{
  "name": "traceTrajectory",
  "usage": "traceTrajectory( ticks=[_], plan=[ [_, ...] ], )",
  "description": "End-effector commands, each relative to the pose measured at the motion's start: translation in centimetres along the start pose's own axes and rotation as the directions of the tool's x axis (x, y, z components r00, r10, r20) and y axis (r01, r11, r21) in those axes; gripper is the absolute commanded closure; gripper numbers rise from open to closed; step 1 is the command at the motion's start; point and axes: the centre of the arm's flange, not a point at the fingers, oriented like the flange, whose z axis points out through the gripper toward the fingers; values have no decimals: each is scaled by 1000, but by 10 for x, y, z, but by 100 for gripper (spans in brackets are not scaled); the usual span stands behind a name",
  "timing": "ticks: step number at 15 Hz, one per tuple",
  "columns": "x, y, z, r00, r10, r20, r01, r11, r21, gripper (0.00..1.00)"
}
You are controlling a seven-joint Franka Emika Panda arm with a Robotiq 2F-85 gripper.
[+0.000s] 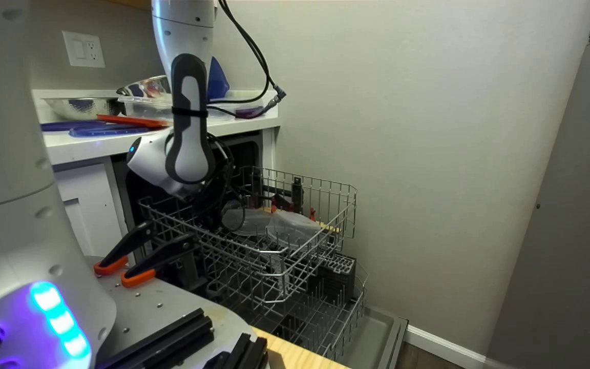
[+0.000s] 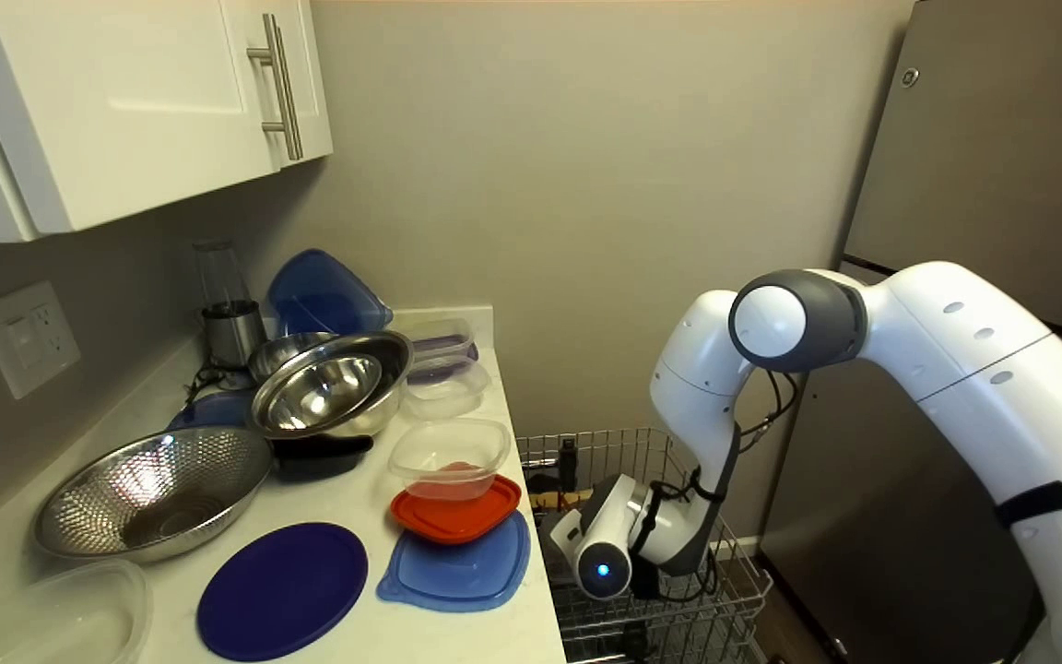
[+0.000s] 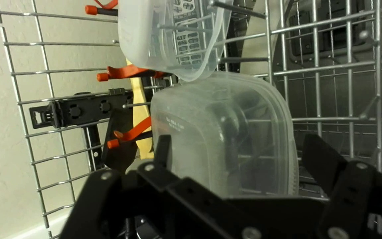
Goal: Remove the left bowl out of the dishwasher
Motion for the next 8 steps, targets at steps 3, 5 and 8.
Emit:
traceTrajectory(
  ticks=[3, 5, 8],
  plan=[
    [-12, 7, 20, 998, 37, -56, -38, 999, -16, 0],
    [-11, 8, 28, 996, 38, -75, -39, 999, -11, 0],
    [-7, 6, 34, 993, 41, -107, -39, 999, 19, 0]
  ],
)
